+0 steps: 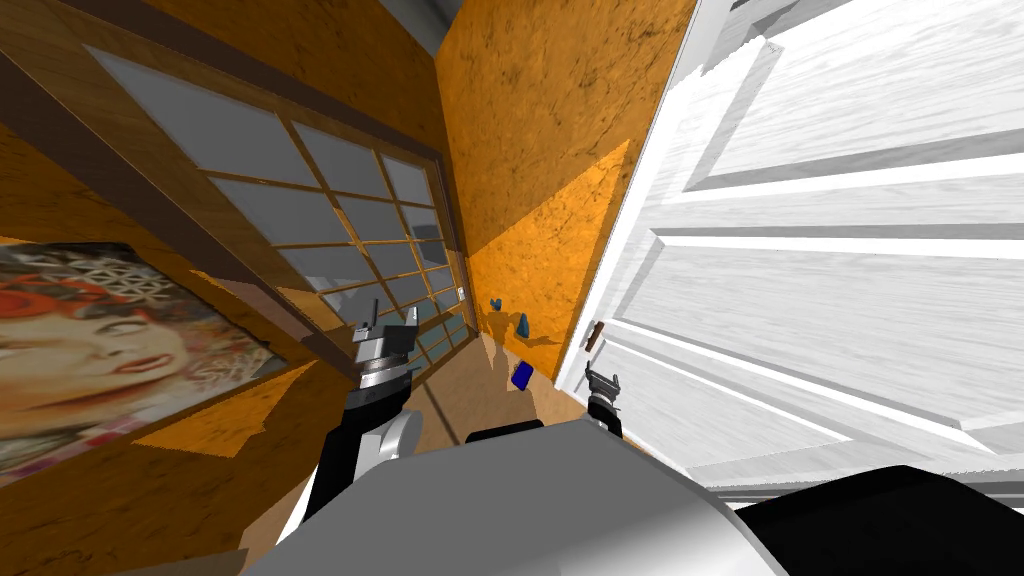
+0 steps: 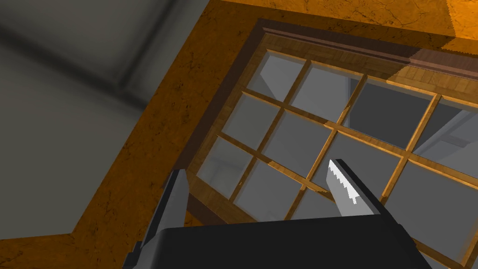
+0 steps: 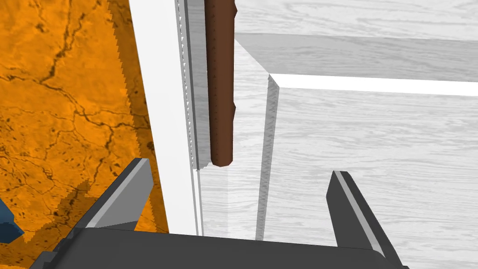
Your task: Pull the door open
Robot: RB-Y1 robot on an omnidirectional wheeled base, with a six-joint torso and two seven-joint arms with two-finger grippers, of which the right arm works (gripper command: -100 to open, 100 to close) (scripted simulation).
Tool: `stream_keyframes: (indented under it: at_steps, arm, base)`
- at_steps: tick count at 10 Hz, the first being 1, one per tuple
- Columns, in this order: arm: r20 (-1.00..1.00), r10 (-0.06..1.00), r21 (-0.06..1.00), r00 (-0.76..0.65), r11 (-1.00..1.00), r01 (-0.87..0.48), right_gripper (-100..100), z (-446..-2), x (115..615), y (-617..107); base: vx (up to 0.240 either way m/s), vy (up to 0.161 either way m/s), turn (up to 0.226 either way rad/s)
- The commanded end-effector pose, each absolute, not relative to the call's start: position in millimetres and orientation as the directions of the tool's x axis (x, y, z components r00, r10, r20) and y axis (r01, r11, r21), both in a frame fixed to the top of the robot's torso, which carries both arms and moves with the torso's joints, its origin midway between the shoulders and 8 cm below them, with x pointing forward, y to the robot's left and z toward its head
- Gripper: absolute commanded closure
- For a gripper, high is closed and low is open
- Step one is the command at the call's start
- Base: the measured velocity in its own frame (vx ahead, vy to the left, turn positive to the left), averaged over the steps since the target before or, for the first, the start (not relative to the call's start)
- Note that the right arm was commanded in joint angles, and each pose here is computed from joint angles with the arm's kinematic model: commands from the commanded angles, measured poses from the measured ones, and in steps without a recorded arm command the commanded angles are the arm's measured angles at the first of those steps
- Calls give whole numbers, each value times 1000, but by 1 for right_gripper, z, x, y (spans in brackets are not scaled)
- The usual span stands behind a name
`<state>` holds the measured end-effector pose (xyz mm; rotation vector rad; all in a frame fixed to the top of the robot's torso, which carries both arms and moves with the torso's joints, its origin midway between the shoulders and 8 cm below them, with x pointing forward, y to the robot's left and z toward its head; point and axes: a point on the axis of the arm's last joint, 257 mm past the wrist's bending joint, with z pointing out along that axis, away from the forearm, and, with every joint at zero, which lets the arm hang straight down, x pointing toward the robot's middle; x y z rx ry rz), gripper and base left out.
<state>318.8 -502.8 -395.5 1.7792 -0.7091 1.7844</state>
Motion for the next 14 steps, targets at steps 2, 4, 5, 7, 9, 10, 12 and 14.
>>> stream_keyframes:
  at_steps: [2, 4, 5, 7, 9, 10, 12, 14]
  arm:
    - [1000, -5, -7, -4, -748, -664, -100, -396, 334, -502]
    - [1000, -5, -6, -4, -766, -643, -100, -396, 349, -503]
    - [1000, -4, -5, -3, -773, -634, -100, -396, 356, -503]
    - [1000, -1, -2, -2, -786, -618, -100, -394, 368, -506]
    - [1000, 2, 1, -1, -793, -610, -100, -393, 375, -507]
    - [1000, 3, 2, -1, -795, -606, -100, -393, 377, -508]
    - [1000, 5, 4, 0, -799, -602, -100, -392, 381, -509]
    - [1000, 6, 5, 0, -801, -599, -100, -391, 383, -509]
  base:
    - [-6, 10, -110]
    - [26, 0, -149]
    - [71, -8, -122]
    - [125, -53, -101]
    - [150, -55, -61]
    - [172, -74, -26]
    - [211, -81, -15]
    - [203, -79, -4]
